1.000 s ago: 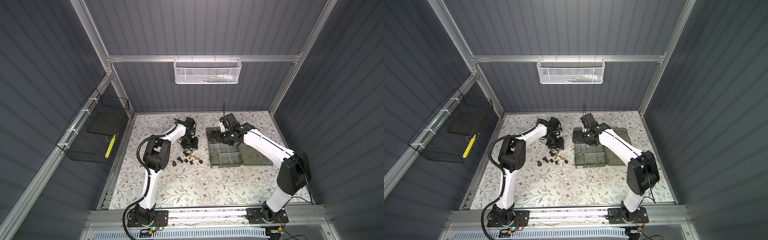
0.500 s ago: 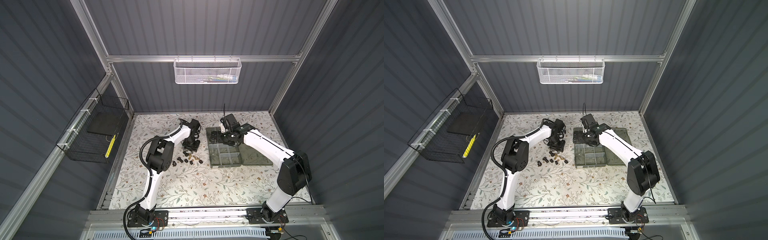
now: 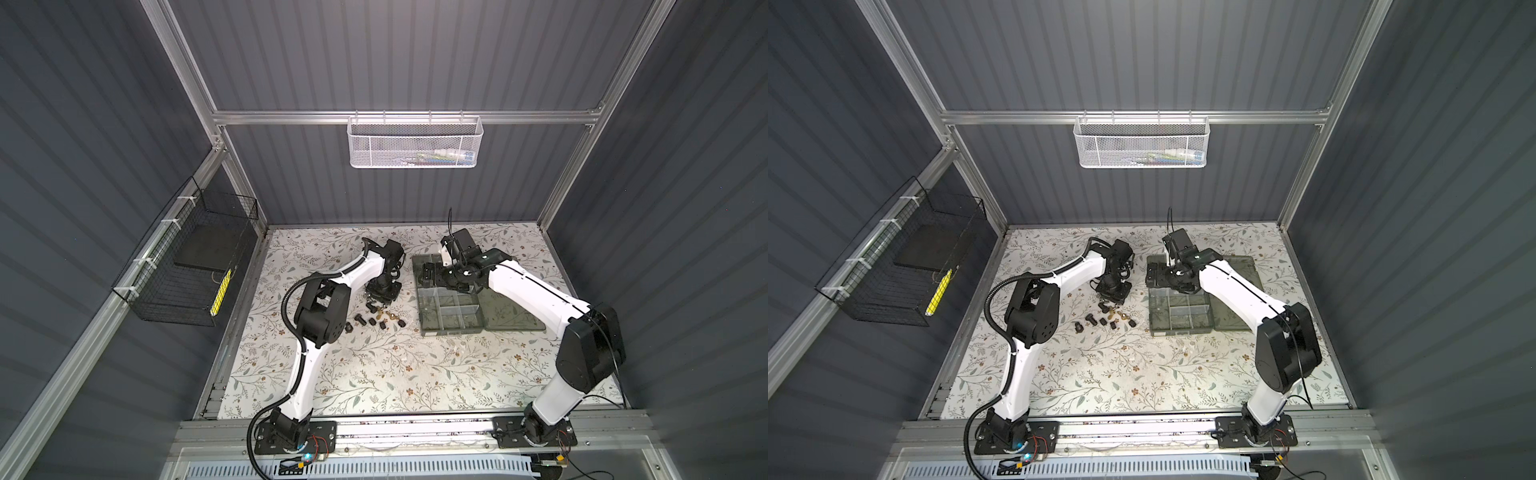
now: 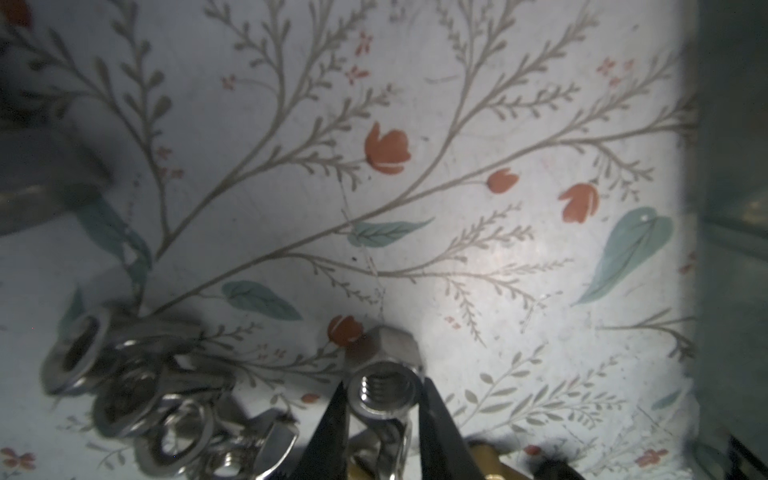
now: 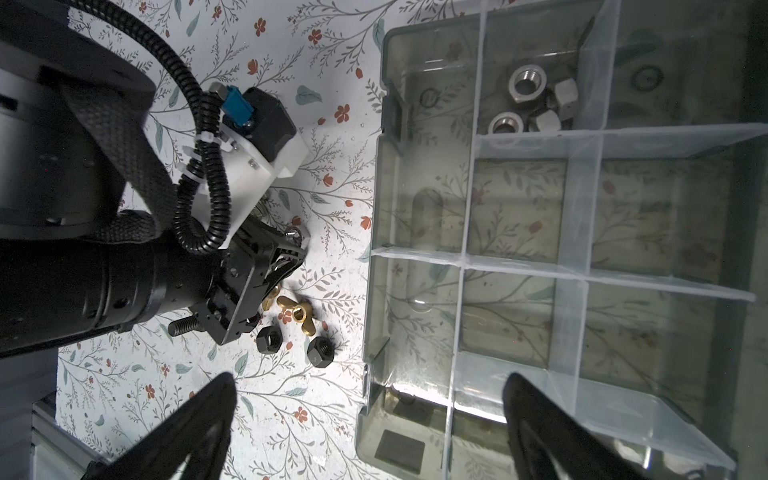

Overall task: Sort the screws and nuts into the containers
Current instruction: 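Lower the left gripper around the silver hex nut and close it, then lift the held nut and carry it over the box compartment with the left gripper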

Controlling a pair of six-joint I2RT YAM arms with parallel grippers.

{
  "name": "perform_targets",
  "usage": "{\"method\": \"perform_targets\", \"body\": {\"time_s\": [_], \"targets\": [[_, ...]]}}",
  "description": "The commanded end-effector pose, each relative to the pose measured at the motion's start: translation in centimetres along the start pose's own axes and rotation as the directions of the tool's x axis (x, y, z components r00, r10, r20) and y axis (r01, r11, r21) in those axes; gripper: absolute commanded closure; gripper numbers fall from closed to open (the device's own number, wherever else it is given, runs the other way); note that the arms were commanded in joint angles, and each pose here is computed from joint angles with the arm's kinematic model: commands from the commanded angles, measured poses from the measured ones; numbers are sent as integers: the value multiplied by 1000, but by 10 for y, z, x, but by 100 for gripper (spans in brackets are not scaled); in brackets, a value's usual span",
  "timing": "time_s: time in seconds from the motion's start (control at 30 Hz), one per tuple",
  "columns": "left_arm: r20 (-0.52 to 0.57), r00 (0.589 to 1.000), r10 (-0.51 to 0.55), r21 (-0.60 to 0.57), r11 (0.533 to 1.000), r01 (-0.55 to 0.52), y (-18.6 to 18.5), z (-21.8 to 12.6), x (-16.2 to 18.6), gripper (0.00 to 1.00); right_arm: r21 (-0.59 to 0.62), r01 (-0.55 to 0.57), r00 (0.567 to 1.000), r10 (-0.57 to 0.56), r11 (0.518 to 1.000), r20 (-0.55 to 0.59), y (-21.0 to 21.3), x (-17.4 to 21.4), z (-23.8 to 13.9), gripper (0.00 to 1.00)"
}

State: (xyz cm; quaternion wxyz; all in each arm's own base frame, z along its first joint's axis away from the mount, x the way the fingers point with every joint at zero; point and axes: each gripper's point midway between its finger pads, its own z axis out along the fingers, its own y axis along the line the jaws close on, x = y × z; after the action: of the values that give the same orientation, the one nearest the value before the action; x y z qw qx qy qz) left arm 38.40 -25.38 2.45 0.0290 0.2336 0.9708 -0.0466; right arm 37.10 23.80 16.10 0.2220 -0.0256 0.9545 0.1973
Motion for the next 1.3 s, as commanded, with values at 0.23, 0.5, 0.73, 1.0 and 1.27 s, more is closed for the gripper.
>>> {"method": "perform_targets", "body": {"time_s": [0.23,0.5,0.73,1.0,1.27], "targets": [[-50,999,-4,-21,1000,3,1,15,6,71,-22,-40,999,41,999,13,-2,-2,-8,1],[-63,998,-11,-31,999,10,1,15,4,68,-21,-47,999,48,999,14,-3,-2,-9,1],[-74,997,-9,-38,999,6,2,20,8,70,-17,-52,998,52,999,18,-6,-1,-11,1],[-71,997,-12,-35,999,9,0,20,6,79,-24,-67,998,67,997,18,-8,-1,-10,1],[27,997,-66,47,997,65,-17,-11,-21,81,-25,-74,997,74,997,16,-10,-1,-10,1]]}}
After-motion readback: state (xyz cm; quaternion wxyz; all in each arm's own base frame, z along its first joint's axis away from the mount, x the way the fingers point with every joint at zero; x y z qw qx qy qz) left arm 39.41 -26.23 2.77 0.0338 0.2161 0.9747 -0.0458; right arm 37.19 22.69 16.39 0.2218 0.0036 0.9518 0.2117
